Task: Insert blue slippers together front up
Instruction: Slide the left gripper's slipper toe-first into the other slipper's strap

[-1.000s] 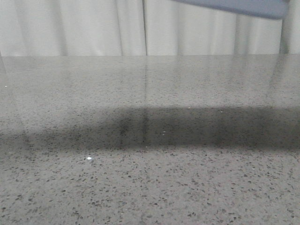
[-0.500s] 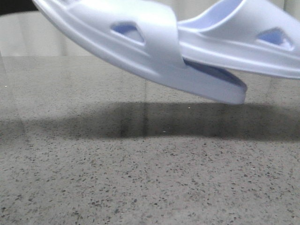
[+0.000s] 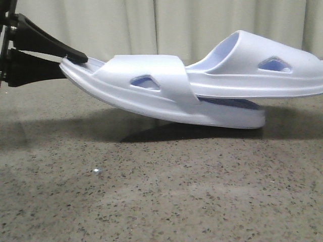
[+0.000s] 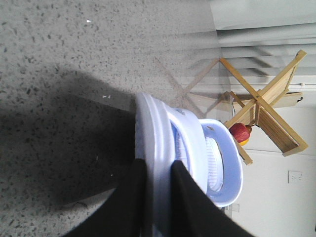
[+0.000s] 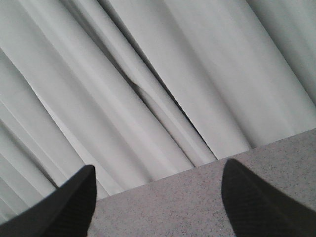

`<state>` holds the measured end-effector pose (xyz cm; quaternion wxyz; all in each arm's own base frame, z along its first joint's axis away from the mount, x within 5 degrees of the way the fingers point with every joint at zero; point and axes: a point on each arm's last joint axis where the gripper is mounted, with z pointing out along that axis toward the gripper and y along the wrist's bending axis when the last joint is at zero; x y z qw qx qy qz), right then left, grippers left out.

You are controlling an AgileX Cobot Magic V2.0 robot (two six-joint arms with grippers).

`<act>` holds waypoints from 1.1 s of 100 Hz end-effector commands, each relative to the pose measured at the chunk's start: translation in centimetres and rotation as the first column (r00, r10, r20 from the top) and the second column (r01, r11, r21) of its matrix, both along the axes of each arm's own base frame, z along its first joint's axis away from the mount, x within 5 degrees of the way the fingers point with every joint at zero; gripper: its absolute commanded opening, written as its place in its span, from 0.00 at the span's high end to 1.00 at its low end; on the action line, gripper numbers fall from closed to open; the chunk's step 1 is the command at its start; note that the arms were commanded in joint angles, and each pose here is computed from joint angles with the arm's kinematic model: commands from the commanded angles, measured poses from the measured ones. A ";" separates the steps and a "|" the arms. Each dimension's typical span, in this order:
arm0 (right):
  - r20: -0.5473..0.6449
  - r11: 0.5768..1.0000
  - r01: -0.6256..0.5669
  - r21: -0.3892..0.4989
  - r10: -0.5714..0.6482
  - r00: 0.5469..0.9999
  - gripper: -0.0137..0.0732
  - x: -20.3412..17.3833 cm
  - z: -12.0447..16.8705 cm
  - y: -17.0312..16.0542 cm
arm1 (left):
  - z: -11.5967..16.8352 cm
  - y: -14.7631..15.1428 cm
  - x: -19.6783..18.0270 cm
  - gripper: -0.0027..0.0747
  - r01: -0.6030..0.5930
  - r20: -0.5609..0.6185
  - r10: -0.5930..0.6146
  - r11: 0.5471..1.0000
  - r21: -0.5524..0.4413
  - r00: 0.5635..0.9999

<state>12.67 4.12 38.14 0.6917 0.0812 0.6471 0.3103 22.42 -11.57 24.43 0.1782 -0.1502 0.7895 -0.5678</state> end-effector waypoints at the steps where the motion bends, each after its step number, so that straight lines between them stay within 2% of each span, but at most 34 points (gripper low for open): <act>1: 0.080 0.999 0.047 -0.008 -0.046 0.996 0.32 -0.3 1.5 -0.5 | 2.0 0.5 0.6 0.93 -0.035 0.051 0.040 0.994 -0.103 0.998; 16: 0.082 0.999 0.049 -0.016 -0.047 0.995 0.32 -0.3 1.5 -0.5 | 1.9 1.9 1.0 0.93 -0.058 0.059 0.064 0.993 -0.100 0.996; 27: 0.078 0.999 0.049 -0.018 -0.047 0.996 0.32 -0.2 1.4 -0.5 | 1.6 2.6 1.0 0.93 -0.054 0.067 0.058 0.997 -0.057 0.996; 85: 0.048 0.999 0.045 -0.030 -0.043 0.998 0.32 0.4 0.8 -0.3 | 0.2 2.8 0.7 0.93 0.000 0.068 -0.007 0.994 0.111 0.998; 110: 0.048 0.999 0.045 -0.030 -0.043 0.998 0.32 0.4 0.8 -0.3 | 0.1 2.9 0.8 0.93 -0.016 0.068 0.008 0.992 0.128 0.998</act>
